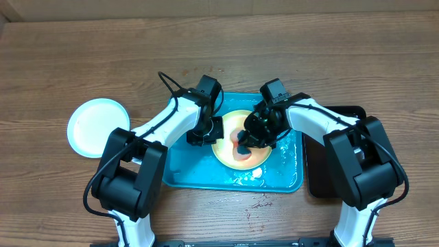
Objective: Clean dirty plates on tray and stack at the side
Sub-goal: 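Scrub the cream plate's red sauce with the sponge while left gripper holds it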
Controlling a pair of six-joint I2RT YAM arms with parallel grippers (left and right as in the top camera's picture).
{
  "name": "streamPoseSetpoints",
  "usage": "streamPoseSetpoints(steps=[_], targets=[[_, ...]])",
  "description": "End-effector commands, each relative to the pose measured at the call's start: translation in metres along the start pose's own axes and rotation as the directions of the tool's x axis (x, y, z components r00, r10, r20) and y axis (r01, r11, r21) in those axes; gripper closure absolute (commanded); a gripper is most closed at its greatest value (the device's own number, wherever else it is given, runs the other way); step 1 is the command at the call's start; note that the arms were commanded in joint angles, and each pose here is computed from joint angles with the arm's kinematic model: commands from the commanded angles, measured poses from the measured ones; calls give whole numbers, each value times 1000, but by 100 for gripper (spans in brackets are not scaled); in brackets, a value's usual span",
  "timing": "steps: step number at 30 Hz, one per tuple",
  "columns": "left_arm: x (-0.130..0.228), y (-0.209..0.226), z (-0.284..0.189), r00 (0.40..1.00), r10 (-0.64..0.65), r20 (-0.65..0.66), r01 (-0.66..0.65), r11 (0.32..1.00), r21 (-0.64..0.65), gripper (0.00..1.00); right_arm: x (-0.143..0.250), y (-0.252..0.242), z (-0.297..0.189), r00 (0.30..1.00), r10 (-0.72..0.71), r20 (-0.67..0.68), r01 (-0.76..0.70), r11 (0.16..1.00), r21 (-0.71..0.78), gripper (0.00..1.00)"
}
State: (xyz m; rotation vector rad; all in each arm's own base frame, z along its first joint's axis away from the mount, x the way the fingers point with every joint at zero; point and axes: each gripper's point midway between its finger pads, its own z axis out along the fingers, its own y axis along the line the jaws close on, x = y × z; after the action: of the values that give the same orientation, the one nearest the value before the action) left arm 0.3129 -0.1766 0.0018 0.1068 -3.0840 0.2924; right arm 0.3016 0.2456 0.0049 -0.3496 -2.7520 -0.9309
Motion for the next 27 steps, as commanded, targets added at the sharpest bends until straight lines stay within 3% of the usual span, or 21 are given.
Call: streamPoseSetpoints(steps=[1, 11, 16, 21, 27], targets=[[13, 31, 27, 999, -17, -46, 11, 992, -129, 96, 3, -18, 25, 998, 56, -5, -56, 997, 60, 96], [14, 31, 27, 998, -18, -52, 11, 991, -131, 96, -75, -27, -6, 949, 166, 267, -168, 986, -15, 96], [16, 32, 26, 998, -20, -59, 12, 991, -136, 96, -99, -50, -29, 916, 216, 338, -222, 975, -22, 96], [17, 32, 26, 998, -21, -61, 13, 991, -137, 96, -95, -84, -43, 921, 233, 312, -258, 965, 41, 96], [16, 32, 26, 998, -21, -59, 13, 991, -136, 96, -64, -113, -42, 957, 194, 218, -237, 953, 190, 96]])
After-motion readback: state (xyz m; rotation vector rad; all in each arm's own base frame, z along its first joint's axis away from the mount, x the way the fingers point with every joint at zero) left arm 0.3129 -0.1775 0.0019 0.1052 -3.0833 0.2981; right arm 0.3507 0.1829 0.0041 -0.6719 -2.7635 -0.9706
